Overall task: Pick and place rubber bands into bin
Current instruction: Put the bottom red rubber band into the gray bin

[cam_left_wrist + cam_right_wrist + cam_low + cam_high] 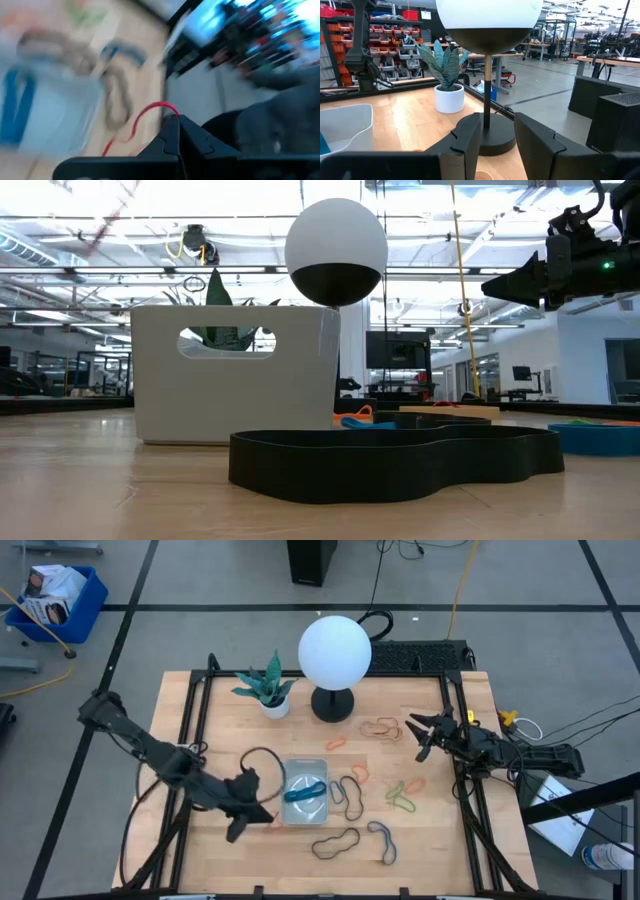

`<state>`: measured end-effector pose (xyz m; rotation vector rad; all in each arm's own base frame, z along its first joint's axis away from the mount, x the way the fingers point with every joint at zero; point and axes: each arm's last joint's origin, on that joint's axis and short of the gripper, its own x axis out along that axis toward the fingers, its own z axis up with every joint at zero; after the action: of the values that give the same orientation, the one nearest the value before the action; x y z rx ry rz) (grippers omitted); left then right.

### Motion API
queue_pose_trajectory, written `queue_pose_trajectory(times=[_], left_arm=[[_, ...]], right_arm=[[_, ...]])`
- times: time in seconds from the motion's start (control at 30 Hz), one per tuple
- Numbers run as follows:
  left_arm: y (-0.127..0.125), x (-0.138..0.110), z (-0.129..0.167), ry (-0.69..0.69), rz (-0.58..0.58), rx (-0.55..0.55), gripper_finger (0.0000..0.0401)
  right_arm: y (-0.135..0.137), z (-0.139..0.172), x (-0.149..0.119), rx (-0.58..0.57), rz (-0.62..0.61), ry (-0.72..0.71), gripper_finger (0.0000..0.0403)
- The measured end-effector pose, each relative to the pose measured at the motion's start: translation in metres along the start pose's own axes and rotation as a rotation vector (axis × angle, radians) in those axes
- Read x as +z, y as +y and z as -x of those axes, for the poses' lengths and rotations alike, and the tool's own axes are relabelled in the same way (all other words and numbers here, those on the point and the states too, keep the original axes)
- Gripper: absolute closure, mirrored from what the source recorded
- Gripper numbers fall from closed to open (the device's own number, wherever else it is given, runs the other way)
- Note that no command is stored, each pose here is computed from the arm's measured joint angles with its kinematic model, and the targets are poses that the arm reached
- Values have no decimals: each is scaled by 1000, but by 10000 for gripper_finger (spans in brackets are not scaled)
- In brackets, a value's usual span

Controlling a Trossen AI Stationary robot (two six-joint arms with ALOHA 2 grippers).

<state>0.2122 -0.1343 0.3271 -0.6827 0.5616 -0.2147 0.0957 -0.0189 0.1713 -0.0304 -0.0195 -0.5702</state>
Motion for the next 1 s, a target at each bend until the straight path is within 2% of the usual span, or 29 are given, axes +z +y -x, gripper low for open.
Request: queue_pose_trajectory(times=[0.13,0.2,0.27,0.37,0.6,0.73,1.0], left_arm=[[-13,23,15,-229,-152,-117,401],[-15,32,19,-316,-245,-141,401],[-14,39,20,-365,-299,-136,401],[-6,46,17,-393,-322,-70,401],[20,52,-8,-319,-437,103,401],[40,51,-28,-226,-406,181,401],[66,46,-63,-103,-347,252,401]], right_arm=[[0,0,0,0,2,0,289],[0,0,0,0,3,0,289],[0,0,0,-1,3,0,289],[0,0,0,-1,3,0,289],[0,0,0,-1,-14,0,289],[0,0,0,-1,-34,0,289],[0,0,0,0,-35,0,289]])
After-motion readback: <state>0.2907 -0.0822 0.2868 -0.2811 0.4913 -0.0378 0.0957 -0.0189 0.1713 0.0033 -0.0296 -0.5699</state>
